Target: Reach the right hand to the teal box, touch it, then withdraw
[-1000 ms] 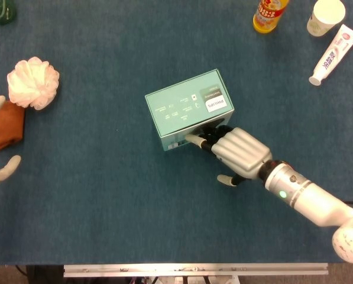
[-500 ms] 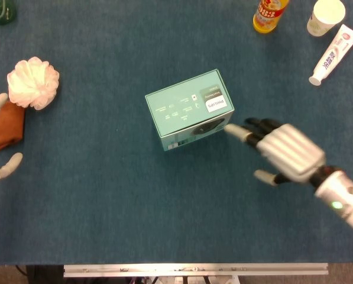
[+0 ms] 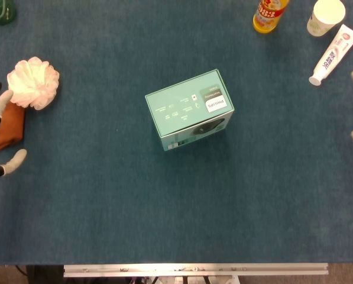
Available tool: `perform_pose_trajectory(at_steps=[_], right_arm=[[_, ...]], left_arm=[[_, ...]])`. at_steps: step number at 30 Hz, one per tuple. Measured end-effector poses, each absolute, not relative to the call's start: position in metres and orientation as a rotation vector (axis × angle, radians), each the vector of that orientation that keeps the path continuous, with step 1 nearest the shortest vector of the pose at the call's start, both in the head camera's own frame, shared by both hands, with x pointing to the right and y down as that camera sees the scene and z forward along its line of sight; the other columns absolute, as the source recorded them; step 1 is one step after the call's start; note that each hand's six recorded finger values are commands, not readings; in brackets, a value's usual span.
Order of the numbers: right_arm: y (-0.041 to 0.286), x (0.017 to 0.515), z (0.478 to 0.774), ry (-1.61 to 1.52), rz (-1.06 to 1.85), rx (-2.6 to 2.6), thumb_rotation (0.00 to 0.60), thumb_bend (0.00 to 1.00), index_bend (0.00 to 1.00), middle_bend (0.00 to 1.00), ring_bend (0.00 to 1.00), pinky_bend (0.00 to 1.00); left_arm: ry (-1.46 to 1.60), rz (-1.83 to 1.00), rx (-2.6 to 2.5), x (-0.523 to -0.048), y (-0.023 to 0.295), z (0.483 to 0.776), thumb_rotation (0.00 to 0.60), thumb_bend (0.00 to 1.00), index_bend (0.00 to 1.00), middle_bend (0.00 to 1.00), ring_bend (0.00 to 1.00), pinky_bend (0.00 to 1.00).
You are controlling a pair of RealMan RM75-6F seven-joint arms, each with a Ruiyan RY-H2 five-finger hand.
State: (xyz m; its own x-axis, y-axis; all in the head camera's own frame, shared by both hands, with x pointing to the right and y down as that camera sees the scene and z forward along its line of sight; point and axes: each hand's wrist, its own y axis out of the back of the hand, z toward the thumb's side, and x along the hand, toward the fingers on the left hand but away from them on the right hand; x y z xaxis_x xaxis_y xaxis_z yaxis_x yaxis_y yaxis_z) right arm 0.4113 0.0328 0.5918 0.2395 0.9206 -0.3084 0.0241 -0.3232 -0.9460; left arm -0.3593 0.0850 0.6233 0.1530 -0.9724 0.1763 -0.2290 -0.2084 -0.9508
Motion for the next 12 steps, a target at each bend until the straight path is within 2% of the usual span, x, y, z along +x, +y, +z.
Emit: perform_pose_trajectory(at_steps=[12], right_arm=[[0.041,0.439,0.582,-1.008,1.245,-1.529,0.600,0.22,0.03,0.22,0.11,0.21]], left_arm=[[1.178,-1.092,-1.610,-0.351,0.087,0.623,0.600,0.20,0.06,0.00,0.00,0.17]])
